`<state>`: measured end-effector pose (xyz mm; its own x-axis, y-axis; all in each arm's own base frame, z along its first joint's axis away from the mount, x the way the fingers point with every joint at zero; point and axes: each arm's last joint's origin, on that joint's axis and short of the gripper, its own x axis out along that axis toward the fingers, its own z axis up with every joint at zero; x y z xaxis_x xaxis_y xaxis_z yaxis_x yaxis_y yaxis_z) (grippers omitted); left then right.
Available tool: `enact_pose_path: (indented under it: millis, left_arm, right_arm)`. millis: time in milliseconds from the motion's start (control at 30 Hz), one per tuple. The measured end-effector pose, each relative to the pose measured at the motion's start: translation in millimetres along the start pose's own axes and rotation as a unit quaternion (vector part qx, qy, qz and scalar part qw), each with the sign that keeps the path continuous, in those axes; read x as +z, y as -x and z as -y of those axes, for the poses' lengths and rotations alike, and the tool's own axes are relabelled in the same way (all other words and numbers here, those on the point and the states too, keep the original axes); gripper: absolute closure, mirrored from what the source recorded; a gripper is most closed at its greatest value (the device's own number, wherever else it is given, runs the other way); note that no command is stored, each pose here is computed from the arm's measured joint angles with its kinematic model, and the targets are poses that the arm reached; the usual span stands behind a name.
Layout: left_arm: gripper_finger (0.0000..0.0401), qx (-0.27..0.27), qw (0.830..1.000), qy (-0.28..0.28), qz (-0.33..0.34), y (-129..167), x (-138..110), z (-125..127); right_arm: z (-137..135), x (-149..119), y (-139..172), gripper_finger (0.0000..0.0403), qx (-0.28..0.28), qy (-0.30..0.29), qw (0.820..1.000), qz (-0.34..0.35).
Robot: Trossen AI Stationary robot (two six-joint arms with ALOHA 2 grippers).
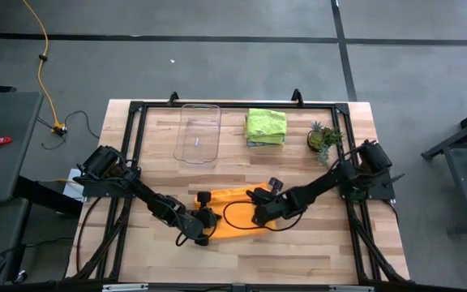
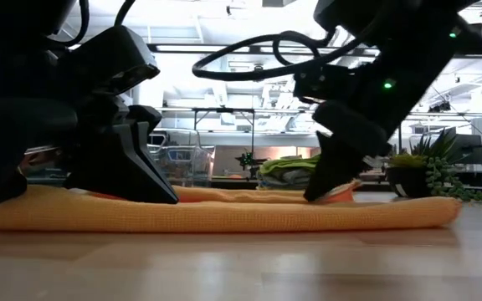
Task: Fold microfiber towels
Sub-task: Fold the orange microfiber cloth
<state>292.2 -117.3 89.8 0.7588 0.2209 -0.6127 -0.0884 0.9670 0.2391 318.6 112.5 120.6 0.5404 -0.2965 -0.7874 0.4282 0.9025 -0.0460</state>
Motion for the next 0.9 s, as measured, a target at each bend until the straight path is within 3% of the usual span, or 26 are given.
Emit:
enact_pose_path:
  millis: [400, 467, 600, 667, 900]
  left_arm:
    - [0.0401, 0.0, 1.0, -0.004, 0.0, 0, 0, 0]
    - [0.0401, 0.0, 1.0, -0.004, 0.0, 0, 0, 0]
    - [0.0401, 0.0, 1.0, -0.004, 0.0, 0, 0, 0]
    - [0.0401, 0.0, 1.0, -0.003, 0.001, 0, 0, 0]
    - [0.0401, 0.0, 1.0, -0.004, 0.002, 0, 1, 0]
  right_arm:
    - [25, 42, -10, 0.0403, -0.06, 0.016, 0.997, 0.045]
    - [22, 47, -4, 0.0403, -0.033, 0.025, 0.998, 0.05]
    - [5, 50, 5, 0.0403, 0.115, 0.043, 0.992, 0.026]
    - [-2, 44, -1, 0.0403, 0.147, 0.034, 0.989, 0.003]
    - [-2, 40, -19, 0.0403, 0.131, 0.018, 0.991, 0.008]
